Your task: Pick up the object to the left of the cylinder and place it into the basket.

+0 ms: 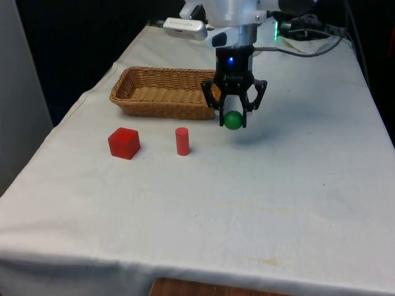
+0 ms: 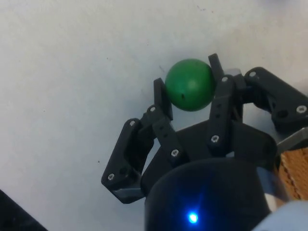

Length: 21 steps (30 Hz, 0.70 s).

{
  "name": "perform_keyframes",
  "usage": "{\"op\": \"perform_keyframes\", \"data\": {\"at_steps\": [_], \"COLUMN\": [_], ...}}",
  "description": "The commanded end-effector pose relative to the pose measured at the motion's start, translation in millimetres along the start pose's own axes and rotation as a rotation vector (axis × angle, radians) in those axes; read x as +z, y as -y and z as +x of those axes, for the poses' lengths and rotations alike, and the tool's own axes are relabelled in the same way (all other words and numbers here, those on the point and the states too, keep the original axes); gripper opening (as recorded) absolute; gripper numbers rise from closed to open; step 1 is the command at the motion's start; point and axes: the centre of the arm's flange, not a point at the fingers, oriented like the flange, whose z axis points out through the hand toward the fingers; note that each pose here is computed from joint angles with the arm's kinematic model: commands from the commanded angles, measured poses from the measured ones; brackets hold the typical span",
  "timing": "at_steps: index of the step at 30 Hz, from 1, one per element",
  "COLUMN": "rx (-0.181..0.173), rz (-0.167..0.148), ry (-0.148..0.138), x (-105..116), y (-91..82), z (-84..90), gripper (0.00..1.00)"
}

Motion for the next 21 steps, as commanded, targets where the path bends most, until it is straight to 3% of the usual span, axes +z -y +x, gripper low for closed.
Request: {"op": "perform_keyframes", "data": {"at_steps": [1,17,21], "rx": [-0.001,-0.011,-0.019], "rz": [-0.004,0.03,0.024], "ry": [0.004,-0.036,-0.035], "x": [-4.2,-39.5,-49.4], "y": [-1.9,-6.8,-10.7], "z": [-2.5,-2.2,-5.4], "gripper": [0.0,0.0,0.0]}}
